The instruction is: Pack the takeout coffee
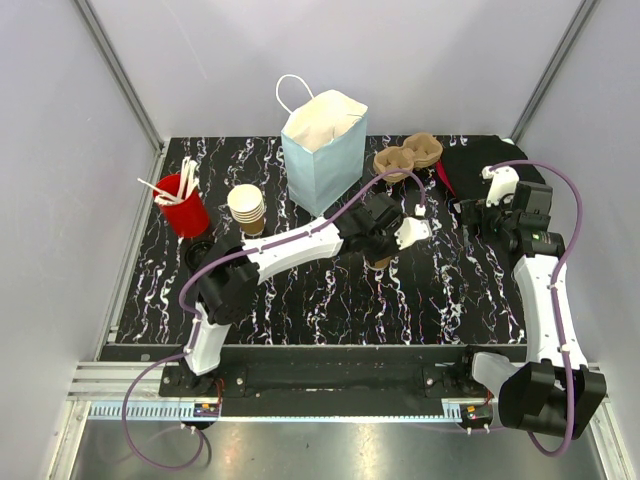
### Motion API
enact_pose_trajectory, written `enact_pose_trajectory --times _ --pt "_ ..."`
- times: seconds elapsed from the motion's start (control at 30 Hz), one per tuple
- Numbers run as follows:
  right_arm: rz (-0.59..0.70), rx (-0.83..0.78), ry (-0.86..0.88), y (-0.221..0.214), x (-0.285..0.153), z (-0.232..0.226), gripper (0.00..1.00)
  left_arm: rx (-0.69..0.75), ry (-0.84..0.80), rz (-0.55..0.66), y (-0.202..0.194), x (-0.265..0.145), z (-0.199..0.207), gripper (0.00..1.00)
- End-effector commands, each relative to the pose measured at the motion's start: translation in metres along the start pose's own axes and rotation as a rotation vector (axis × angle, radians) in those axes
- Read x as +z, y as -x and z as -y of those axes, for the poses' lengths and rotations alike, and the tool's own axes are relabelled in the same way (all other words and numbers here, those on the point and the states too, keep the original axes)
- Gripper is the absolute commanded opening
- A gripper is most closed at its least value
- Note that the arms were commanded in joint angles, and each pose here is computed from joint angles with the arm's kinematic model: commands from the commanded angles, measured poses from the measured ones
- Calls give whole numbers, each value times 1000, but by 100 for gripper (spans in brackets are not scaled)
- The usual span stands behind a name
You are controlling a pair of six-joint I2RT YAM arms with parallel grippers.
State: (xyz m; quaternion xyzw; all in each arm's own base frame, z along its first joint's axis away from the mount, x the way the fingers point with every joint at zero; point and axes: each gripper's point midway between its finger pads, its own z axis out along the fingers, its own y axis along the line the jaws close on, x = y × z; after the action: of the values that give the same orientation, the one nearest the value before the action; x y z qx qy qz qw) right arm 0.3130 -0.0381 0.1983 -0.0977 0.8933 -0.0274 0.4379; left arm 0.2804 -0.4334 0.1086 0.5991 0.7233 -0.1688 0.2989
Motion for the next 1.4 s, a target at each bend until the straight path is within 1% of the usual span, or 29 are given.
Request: enact_pose_trajectory --times 0.0,0.23,0.3,0.37,0.5,0.53,0.6,0.63,0.7,0.73,0.77,0.8,0.83,0.87,0.9,0.97,1.0,1.07,1.1,1.13,1.17,1.2,1.27,1.3,1.37 --pt "57 6 2 12 -2 1 100 4 14 99 29 -7 -2 11" --pt "62 3 8 13 -3 0 100 15 18 95 28 -9 0 13" --pt "63 3 11 13 -3 -1 100 18 27 106 32 -13 -2 21" --pt "63 3 12 13 -3 -1 100 21 35 129 40 -23 -3 25" --pt "62 2 13 12 -2 -1 100 33 45 155 48 -40 -4 41" --pt "61 2 15 12 -2 -2 100 40 51 154 49 -47 -4 50" --pt "64 2 15 13 -3 -2 100 53 64 161 50 -57 -5 59" --pt "63 2 17 13 -2 -2 100 60 81 169 51 -69 -6 68" --pt "64 2 20 13 -2 -2 100 73 106 182 52 -84 -9 75" --pt "65 2 23 13 -2 -3 100 78 127 189 49 -97 -11 81" --pt "64 2 28 13 -2 -4 100 79 142 195 49 -104 -13 83" --pt "65 1 31 13 -2 -4 100 87 165 217 52 -120 -15 85" --pt "63 0 35 12 -1 -5 100 78 178 204 43 -124 -19 89" --pt "65 1 36 13 -2 -5 100 76 189 202 39 -130 -21 94" --pt "62 2 37 12 -1 -5 100 76 213 224 40 -146 -24 98" --pt "61 2 39 12 -2 -6 100 52 252 203 23 -157 -35 99" --pt "62 2 42 13 -2 -6 100 44 273 216 21 -173 -38 99" --pt "64 2 51 13 -2 -8 100 2 317 193 2 -185 -53 99" --pt "64 0 54 13 -2 -8 100 -31 346 191 -8 -202 -63 99" --pt "62 -1 58 13 -2 -9 100 -52 355 187 -16 -209 -68 99" --pt "61 -2 64 13 -2 -10 100 -75 364 178 -26 -215 -72 99" --pt "59 -3 68 13 -2 -10 100 -115 385 184 -38 -232 -80 99" --pt "55 -5 79 12 -1 -12 100 -155 404 171 -57 -245 -87 99" --pt "52 -3 80 11 -1 -12 100 -190 435 149 -78 -256 -93 99" --pt "52 -5 85 12 -1 -13 100 -216 448 130 -100 -263 -93 99"
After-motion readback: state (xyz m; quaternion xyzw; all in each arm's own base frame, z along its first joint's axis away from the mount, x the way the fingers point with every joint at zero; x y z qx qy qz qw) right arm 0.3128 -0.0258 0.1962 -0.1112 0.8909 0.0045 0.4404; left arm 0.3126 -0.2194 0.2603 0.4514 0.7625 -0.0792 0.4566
